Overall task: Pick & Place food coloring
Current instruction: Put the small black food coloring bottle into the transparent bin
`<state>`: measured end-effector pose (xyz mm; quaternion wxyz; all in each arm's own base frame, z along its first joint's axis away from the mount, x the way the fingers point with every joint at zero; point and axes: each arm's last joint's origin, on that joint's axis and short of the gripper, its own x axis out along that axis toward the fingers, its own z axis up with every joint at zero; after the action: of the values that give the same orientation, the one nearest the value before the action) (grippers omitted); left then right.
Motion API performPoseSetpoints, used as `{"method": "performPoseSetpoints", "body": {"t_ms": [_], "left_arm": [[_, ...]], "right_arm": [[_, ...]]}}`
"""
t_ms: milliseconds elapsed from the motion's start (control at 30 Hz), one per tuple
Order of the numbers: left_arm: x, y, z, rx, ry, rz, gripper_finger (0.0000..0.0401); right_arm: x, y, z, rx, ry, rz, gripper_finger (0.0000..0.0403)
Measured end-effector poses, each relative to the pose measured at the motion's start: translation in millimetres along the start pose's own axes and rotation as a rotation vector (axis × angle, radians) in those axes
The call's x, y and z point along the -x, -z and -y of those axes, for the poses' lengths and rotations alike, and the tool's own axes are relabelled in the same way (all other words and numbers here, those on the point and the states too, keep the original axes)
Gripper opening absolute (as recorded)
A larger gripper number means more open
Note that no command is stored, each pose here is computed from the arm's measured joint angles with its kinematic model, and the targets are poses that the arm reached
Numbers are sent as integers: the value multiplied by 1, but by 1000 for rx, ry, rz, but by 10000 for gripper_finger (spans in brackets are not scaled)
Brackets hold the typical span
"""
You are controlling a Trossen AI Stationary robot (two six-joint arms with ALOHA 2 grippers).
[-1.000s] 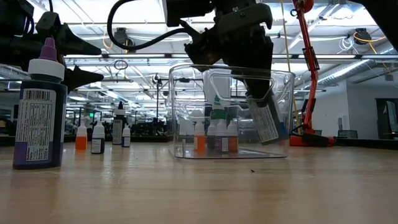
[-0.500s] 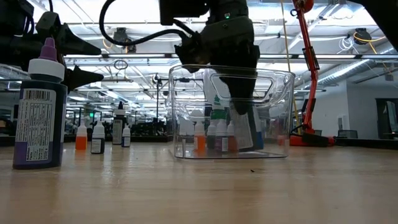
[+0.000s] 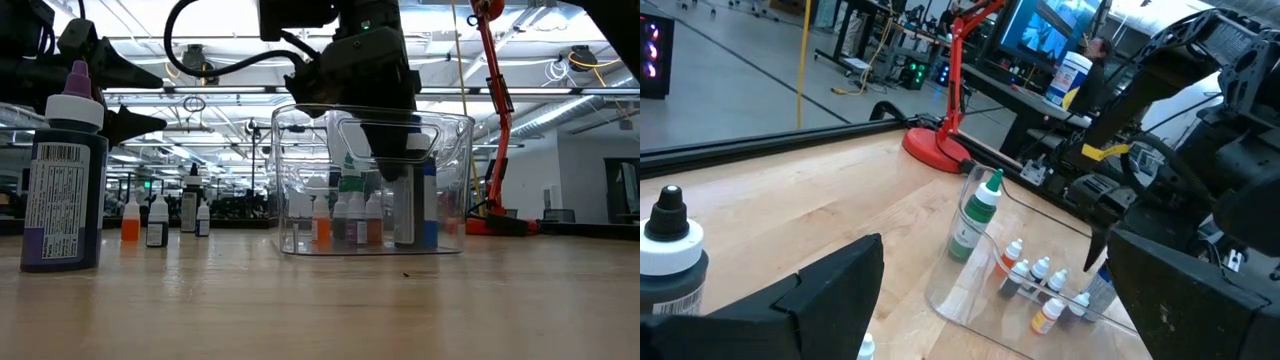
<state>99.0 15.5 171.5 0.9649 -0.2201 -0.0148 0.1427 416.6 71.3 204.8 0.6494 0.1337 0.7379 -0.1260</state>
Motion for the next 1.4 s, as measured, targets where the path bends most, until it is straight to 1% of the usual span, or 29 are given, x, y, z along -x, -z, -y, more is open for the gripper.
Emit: {"method": "performPoseSetpoints", "body": {"t_ms": [133,267,333,400,533,667,800,833,900,1000,1067,1100,1200,1233,1300,1400], "left_arm": [[0,0,0,0,0,0,379],[0,0,0,0,0,0,379],[0,0,0,0,0,0,379],[0,0,0,0,0,0,379],[0,0,0,0,0,-1,379],[0,0,0,0,0,0,379],[0,0,0,0,0,0,379],[0,0,0,0,0,0,379],[0,0,0,0,0,0,379],[0,0,0,0,0,0,379],[0,0,0,0,0,0,379],[0,0,0,0,0,0,379],[0,0,0,0,0,0,379],[0,0,0,0,0,0,379],[0,0,0,0,1,0,379],[0,0,0,0,0,0,379]], "right_arm": [[0,0,0,-27,-9,-6,226],[7,4,-1,-60,-76,-32,217],[17,9,2,-78,-108,-39,212],[30,15,5,-86,-121,-17,207],[71,33,17,-97,-120,112,199],[119,63,35,-108,-120,288,192],[165,105,51,-136,-139,476,189],[174,117,53,-143,-150,516,190],[188,143,59,-116,-175,571,191],[199,182,70,-103,-215,630,194],[197,207,75,-101,-199,696,193],[193,218,77,-89,-171,745,192],[167,245,82,-49,-64,899,190],[155,250,85,-38,-33,937,190],[132,258,91,-42,-6,1008,190],[92,262,100,-61,-29,1066,193]]}}
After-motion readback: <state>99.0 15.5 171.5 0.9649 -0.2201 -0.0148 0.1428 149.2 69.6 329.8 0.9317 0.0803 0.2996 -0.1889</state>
